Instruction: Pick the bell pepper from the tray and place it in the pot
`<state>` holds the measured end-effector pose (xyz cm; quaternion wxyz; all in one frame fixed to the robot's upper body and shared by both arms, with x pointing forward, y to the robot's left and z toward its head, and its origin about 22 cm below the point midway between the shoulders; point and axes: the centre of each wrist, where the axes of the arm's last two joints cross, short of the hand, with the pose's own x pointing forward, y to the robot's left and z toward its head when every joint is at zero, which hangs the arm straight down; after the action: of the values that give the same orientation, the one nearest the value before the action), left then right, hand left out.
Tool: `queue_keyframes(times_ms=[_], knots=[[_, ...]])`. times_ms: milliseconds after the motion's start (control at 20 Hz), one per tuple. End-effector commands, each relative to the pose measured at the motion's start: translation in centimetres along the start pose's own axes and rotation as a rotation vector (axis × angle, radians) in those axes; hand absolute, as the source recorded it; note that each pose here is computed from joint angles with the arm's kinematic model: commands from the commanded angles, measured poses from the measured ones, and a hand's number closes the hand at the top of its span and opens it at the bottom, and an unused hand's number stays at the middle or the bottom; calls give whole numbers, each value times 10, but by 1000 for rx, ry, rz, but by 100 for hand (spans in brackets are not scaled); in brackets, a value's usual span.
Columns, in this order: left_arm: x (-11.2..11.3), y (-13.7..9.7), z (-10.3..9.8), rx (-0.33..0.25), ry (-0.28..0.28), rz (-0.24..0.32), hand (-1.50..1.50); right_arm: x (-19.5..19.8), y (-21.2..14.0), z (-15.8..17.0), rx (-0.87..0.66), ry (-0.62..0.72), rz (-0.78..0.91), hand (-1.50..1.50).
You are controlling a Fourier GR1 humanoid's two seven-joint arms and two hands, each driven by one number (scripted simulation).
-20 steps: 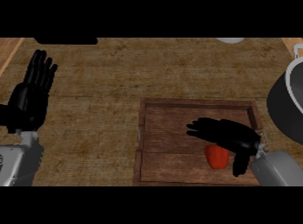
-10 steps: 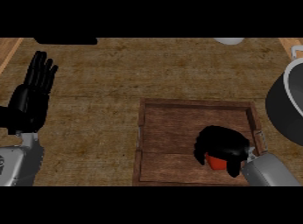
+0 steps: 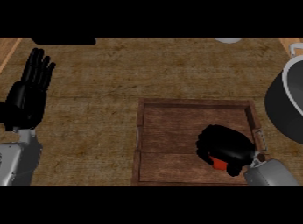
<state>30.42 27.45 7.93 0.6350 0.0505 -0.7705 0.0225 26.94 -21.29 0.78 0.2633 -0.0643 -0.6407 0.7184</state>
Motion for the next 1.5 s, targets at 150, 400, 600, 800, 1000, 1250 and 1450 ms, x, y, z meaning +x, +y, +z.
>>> queue_keyframes(times_ms=[150, 400, 600, 800, 1000, 1250, 1450], knots=[[-9, 3, 4, 15, 3, -3, 0, 50, 1, 26, -212, 139, -63, 150], [-10, 15, 18, 57, 26, -19, 0, 139, 21, 31, -346, 289, -112, 150], [-9, 19, 10, 81, 15, -10, 0, 163, -7, 67, -507, 464, -2, 150], [-1, -3, 12, 25, -2, 3, 0, 173, -37, 99, -705, 586, 22, 150], [6, 6, 11, 15, -1, 8, 0, 175, -56, 122, -852, 679, 62, 150], [1, 2, 8, 24, 0, 11, 0, 159, -74, 143, -938, 772, 67, 150], [-3, -4, 9, 9, 2, 5, 0, 128, -79, 172, -890, 838, 90, 150]])
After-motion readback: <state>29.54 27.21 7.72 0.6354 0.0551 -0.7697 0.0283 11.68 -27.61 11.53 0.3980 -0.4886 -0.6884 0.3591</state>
